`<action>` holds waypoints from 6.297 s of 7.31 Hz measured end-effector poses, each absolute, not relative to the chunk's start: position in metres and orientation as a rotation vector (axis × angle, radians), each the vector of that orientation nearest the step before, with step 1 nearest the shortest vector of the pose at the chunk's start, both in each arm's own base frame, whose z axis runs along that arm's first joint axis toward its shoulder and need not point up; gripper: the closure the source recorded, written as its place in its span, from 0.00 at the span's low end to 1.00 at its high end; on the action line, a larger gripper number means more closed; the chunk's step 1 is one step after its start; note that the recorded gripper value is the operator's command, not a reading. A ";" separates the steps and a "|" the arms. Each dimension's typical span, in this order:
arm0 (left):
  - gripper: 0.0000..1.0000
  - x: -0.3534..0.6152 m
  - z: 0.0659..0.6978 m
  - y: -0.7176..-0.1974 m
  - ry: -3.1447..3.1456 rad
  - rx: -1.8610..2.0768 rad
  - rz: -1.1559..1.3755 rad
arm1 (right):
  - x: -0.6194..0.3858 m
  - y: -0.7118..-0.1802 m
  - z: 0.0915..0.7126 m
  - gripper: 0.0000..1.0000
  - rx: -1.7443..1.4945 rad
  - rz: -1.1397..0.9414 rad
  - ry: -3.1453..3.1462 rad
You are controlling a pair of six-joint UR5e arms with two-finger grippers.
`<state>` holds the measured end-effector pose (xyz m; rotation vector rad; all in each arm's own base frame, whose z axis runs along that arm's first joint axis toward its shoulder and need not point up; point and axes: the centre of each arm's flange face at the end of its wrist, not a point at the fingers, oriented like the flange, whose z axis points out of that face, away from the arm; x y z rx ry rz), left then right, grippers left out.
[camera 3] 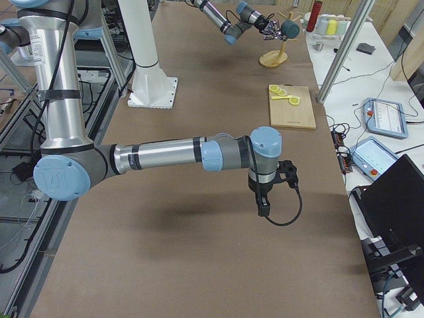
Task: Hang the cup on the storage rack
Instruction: 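Lift the blue mug with the left gripper toward the wooden mug stand, then align the mug handle over a stand peg with the left gripper, then open the left gripper to release the mug onto the peg and withdraw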
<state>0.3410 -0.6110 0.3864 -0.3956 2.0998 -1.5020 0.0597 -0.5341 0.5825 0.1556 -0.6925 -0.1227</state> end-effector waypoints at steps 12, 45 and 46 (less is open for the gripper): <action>1.00 0.302 0.449 -0.626 2.081 -0.407 -1.507 | 0.060 -0.533 0.583 0.00 0.155 -0.123 -0.693; 0.01 0.204 0.456 -0.504 1.934 -0.217 -0.599 | 0.060 -0.524 0.579 0.00 0.160 -0.116 -0.694; 0.01 0.162 0.446 -0.511 1.844 -0.179 -0.495 | 0.060 -0.523 0.581 0.00 0.157 -0.115 -0.695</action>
